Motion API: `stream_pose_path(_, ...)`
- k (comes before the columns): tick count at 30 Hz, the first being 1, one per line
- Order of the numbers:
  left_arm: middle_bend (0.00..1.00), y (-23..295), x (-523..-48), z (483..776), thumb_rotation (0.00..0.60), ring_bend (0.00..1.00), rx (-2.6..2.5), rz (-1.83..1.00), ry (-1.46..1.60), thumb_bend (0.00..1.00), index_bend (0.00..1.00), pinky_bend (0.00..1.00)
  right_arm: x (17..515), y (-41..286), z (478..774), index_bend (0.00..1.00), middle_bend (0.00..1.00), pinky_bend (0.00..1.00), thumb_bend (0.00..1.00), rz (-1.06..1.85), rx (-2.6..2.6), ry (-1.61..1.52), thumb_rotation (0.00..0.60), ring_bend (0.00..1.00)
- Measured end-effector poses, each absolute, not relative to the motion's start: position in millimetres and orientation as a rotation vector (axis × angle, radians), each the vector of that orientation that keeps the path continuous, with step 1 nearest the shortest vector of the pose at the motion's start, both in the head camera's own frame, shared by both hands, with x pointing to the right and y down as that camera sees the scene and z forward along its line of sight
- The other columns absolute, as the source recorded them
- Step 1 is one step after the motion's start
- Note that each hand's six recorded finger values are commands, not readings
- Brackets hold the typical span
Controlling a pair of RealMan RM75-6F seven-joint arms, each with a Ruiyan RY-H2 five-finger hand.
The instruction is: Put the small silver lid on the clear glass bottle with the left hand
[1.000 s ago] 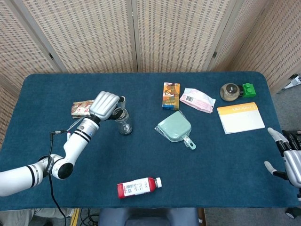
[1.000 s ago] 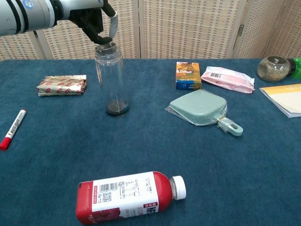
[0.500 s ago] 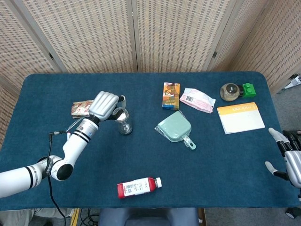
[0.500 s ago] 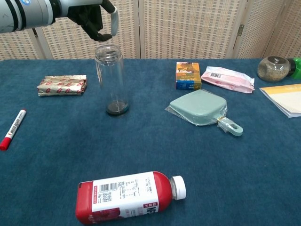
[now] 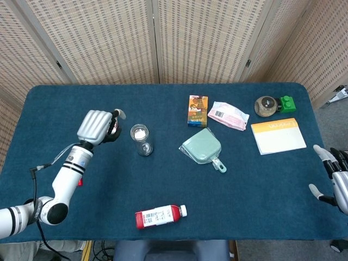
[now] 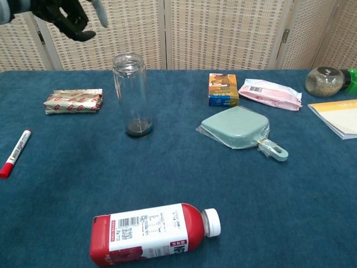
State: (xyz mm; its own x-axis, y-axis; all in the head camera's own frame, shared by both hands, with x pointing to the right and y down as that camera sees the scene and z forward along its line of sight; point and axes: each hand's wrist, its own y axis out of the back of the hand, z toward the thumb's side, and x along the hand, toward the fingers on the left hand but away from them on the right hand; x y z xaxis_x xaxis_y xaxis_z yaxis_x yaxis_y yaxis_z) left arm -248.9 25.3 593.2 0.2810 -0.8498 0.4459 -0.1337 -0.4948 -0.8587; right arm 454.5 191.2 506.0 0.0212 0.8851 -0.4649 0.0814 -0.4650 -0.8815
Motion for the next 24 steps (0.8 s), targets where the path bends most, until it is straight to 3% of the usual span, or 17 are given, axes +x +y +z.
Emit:
stream_pose_path(3,0.63,37,-275,590,0.6,0.61,-1.787,-1.314,0.944,0.43,0.36,0.96,454,190,507,0.0,0.14,0.07,0.24,1.514,-1.642,-1.004,0.6,0.03)
stream_pose_path(8,0.52,67,-316,587,0.6,0.49,-1.712,-1.388,0.975,0.43,0.35,0.75,453,187,511,0.0,0.14,0.07,0.24,1.521,-1.651,-0.986,0.6,0.03)
stream_pose_path(12,0.48,93,-338,587,0.6,0.44,-1.699,-1.427,0.98,0.43,0.35,0.66,449,185,516,0.01,0.14,0.07,0.24,1.511,-1.665,-0.978,0.6,0.03)
stream_pose_path(24,0.41,165,-393,578,0.6,0.38,-1.627,-1.485,1.053,0.43,0.35,0.51,441,189,535,0.0,0.14,0.07,0.24,1.515,-1.704,-0.945,0.6,0.03)
